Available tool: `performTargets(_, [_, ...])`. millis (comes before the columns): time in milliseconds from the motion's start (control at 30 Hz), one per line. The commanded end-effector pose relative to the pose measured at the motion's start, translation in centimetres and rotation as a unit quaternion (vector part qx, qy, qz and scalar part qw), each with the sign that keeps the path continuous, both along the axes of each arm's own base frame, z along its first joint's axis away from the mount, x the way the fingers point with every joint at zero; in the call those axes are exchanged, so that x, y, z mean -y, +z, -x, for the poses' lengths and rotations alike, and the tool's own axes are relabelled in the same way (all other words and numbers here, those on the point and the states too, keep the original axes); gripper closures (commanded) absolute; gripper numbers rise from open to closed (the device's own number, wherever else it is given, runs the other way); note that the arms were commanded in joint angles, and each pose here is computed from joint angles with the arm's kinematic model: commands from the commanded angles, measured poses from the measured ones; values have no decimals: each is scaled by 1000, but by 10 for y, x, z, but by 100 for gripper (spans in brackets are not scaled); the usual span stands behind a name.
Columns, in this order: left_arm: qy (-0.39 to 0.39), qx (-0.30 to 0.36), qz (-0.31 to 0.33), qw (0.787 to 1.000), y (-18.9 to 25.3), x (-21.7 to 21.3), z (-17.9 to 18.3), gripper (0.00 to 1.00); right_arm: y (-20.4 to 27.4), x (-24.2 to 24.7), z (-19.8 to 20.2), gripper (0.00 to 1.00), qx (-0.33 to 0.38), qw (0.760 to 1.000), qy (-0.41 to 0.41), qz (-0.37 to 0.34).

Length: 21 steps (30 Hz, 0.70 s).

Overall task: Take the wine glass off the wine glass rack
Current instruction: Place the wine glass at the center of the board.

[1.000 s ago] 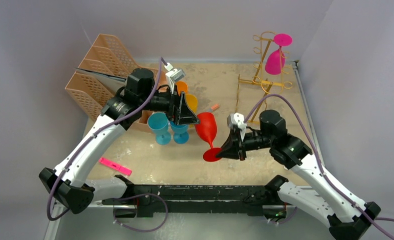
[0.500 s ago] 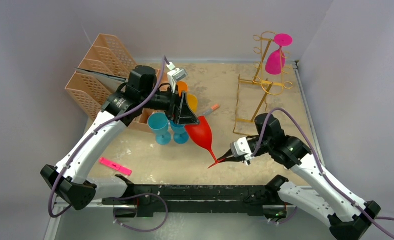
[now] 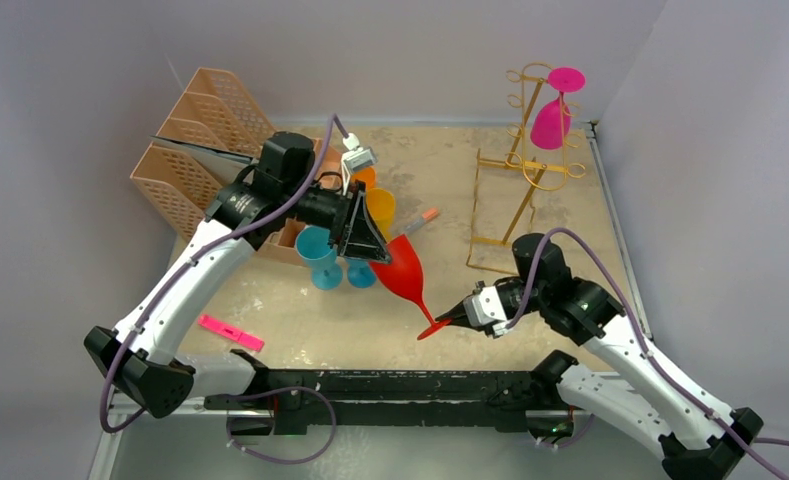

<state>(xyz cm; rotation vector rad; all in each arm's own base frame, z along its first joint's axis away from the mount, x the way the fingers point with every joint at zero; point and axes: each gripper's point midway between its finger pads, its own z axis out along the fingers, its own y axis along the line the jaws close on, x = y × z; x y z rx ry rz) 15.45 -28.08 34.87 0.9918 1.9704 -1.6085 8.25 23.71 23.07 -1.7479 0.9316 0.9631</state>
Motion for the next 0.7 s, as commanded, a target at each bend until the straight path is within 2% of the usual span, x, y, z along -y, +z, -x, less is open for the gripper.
performTargets(0, [-55, -3, 31, 998, 9, -2, 18, 56, 8, -5, -7, 100, 33, 999, -2, -26])
performTargets(67, [-62, -2, 38, 997, 12, -2, 19, 65, 9, -7, -13, 100, 43, 998, -13, -35])
performTargets(233, [-74, -6, 45, 996, 13, -2, 22, 74, 8, -9, -29, 100, 75, 996, -38, -28])
performTargets(267, [-76, -8, 46, 996, 13, -2, 23, 79, 8, -9, -32, 100, 80, 996, -42, -28])
performTargets(333, [-78, -13, 45, 996, 12, -2, 23, 99, 8, -9, -36, 100, 90, 994, -49, -28])
performTargets(667, [-58, 6, 35, 998, 12, -3, 19, 100, 7, -8, -41, 100, 98, 993, -61, -23])
